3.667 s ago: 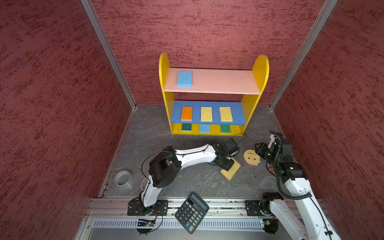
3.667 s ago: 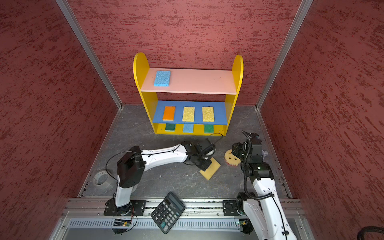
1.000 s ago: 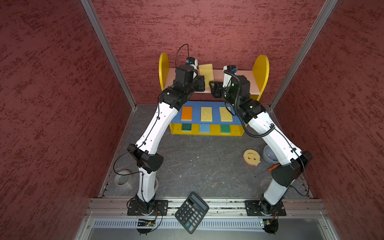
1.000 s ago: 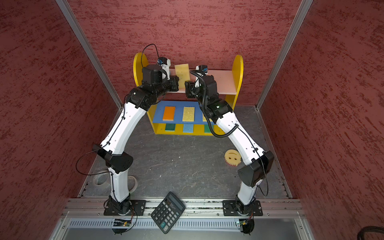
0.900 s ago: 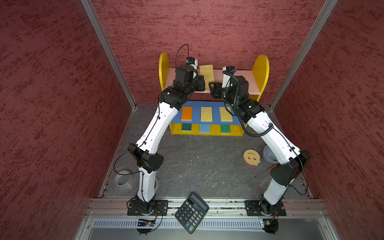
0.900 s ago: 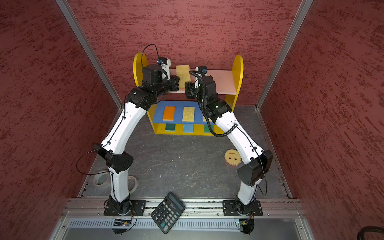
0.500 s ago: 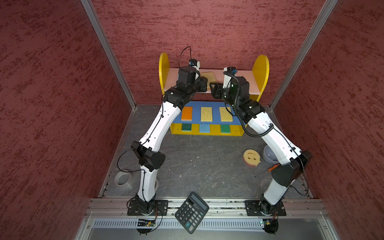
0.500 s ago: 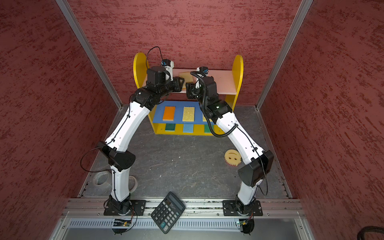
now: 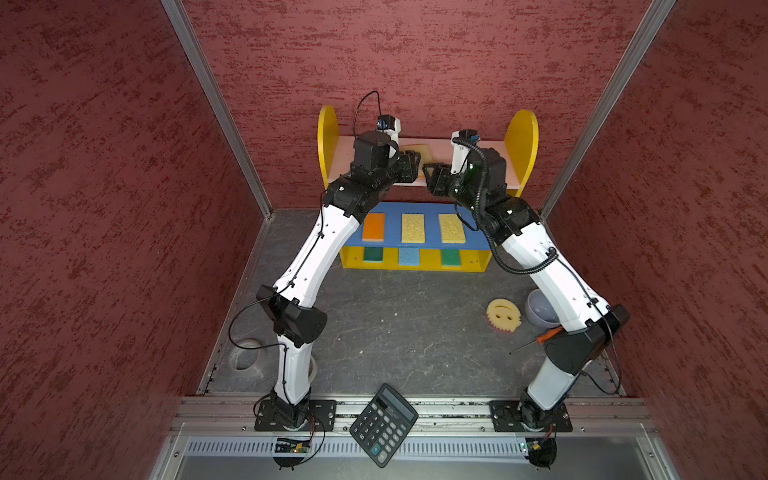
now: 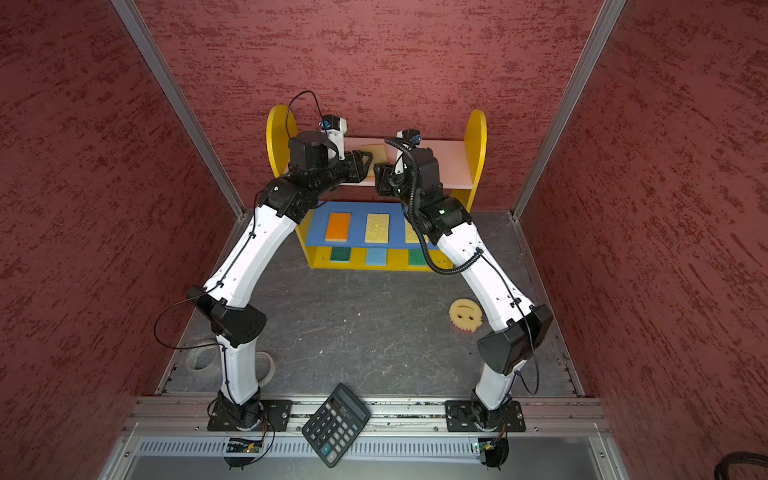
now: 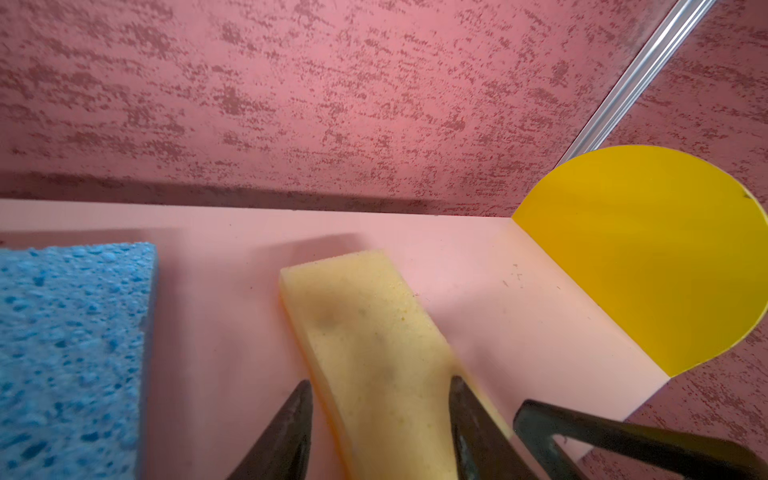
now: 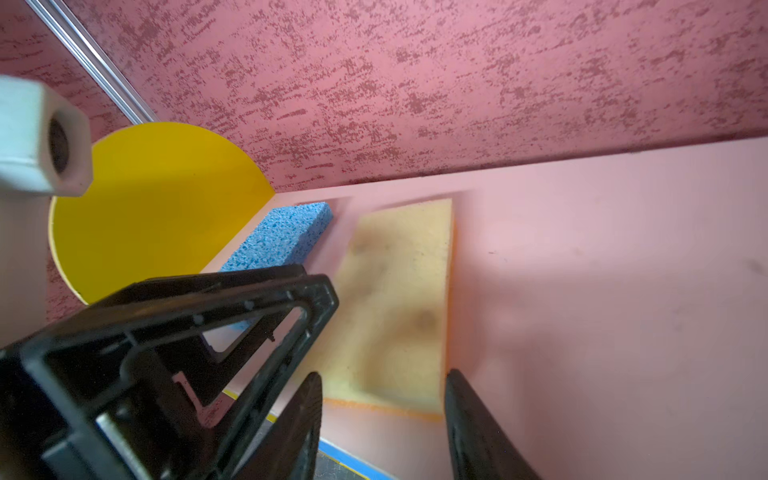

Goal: Place and organize the cleaning sponges onto the shelf
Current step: 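Open the left gripper and press the sponge flat with both grippers, then withdraw both grippers and move them down toward the smiley-face sponge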

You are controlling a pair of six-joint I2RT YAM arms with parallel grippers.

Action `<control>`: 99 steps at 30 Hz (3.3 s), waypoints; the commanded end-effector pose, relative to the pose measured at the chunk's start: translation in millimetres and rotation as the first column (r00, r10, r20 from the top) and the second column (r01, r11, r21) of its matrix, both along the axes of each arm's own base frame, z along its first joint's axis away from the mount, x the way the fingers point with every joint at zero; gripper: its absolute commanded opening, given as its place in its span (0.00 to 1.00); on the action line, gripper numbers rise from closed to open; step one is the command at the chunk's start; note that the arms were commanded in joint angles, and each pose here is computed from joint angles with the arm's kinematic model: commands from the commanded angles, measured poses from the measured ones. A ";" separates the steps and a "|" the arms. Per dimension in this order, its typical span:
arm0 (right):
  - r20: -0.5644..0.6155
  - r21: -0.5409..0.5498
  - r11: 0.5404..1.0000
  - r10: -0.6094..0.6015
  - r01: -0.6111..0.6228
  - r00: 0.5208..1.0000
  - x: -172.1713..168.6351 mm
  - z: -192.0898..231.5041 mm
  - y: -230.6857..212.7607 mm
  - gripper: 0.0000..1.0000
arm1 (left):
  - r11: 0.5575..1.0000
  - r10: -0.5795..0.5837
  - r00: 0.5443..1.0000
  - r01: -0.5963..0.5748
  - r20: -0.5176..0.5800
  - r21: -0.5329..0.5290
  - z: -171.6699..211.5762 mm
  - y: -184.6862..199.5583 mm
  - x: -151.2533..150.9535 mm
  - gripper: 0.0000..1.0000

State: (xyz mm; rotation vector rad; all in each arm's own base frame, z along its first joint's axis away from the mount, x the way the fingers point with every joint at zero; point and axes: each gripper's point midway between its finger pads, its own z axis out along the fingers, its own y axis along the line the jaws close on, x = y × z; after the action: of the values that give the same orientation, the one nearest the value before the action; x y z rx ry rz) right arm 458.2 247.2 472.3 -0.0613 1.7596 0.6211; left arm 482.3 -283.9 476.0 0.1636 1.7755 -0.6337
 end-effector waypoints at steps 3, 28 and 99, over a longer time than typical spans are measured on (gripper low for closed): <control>0.022 -0.048 0.998 -0.046 0.047 0.999 -12.4 29.8 -20.8 0.44 | 0.999 -0.015 0.995 0.018 0.097 -0.028 44.5 7.3 -28.6 0.32; -0.163 -0.061 0.998 -0.030 0.020 0.986 28.6 -25.5 -30.7 0.00 | 0.990 -0.138 0.979 0.132 -0.152 -0.045 -14.5 -18.0 -39.5 0.00; -0.691 -0.334 0.901 -0.435 0.278 0.577 -178.5 -403.3 -202.3 0.41 | 0.927 -0.305 0.762 0.375 -0.571 0.007 -242.5 -83.6 -189.6 0.53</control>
State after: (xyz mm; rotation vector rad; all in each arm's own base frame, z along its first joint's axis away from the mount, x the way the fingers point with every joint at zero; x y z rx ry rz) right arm 269.6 37.4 78.9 0.5050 2.5635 0.0963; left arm 296.4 -359.8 244.5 0.4556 2.3541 -0.8333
